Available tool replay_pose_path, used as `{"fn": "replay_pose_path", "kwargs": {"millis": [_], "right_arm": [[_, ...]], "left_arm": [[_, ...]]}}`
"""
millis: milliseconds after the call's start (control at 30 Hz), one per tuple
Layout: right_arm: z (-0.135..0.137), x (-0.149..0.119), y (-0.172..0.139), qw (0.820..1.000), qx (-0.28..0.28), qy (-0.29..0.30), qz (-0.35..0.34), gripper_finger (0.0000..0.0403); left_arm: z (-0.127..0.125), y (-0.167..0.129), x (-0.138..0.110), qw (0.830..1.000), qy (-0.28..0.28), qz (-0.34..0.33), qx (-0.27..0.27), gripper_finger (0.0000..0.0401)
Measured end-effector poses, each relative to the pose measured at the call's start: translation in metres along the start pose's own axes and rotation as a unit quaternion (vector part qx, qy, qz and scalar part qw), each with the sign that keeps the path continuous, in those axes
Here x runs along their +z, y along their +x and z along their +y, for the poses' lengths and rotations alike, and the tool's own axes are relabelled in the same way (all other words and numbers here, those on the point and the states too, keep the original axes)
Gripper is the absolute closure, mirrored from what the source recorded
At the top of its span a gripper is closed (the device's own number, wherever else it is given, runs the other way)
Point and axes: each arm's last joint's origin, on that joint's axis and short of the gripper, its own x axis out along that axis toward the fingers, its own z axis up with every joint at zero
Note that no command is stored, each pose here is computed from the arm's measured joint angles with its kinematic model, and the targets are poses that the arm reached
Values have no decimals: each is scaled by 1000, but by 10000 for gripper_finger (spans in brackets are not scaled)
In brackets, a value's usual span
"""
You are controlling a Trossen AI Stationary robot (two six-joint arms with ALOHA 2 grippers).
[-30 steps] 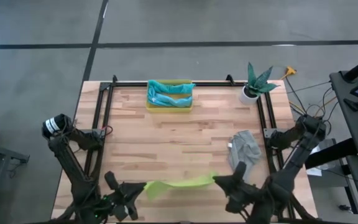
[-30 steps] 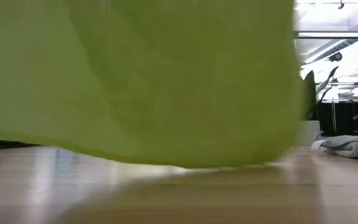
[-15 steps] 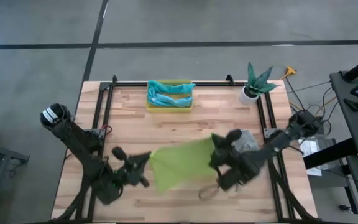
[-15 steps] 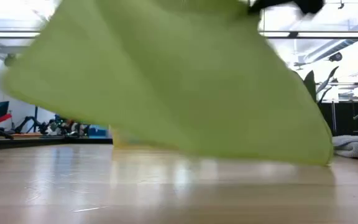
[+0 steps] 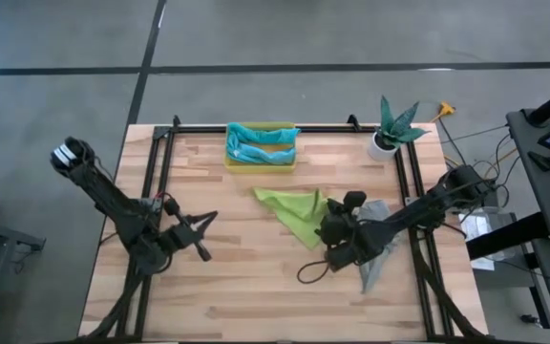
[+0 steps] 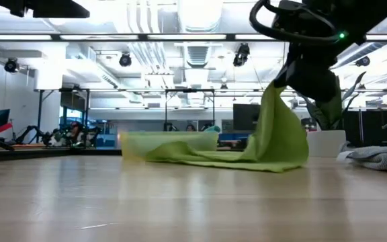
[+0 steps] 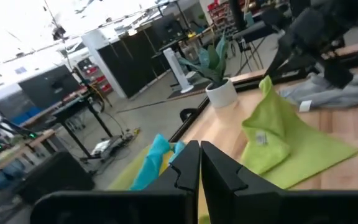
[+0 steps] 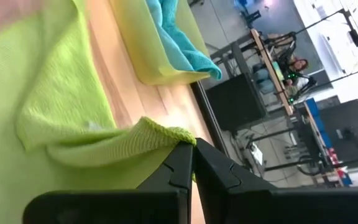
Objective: Roll microfiber towels into tight, uniform cylinder then place into a basket
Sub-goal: Roll the green towel
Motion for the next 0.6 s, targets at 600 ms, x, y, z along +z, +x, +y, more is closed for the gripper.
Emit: {"fn": "replay_pose_path", "kwargs": {"millis": [600], "right_arm": [[2, 56, -84, 985, 91, 12, -143, 394]], "left_arm": [[-20, 21, 17, 998, 12, 2, -55, 394]]}}
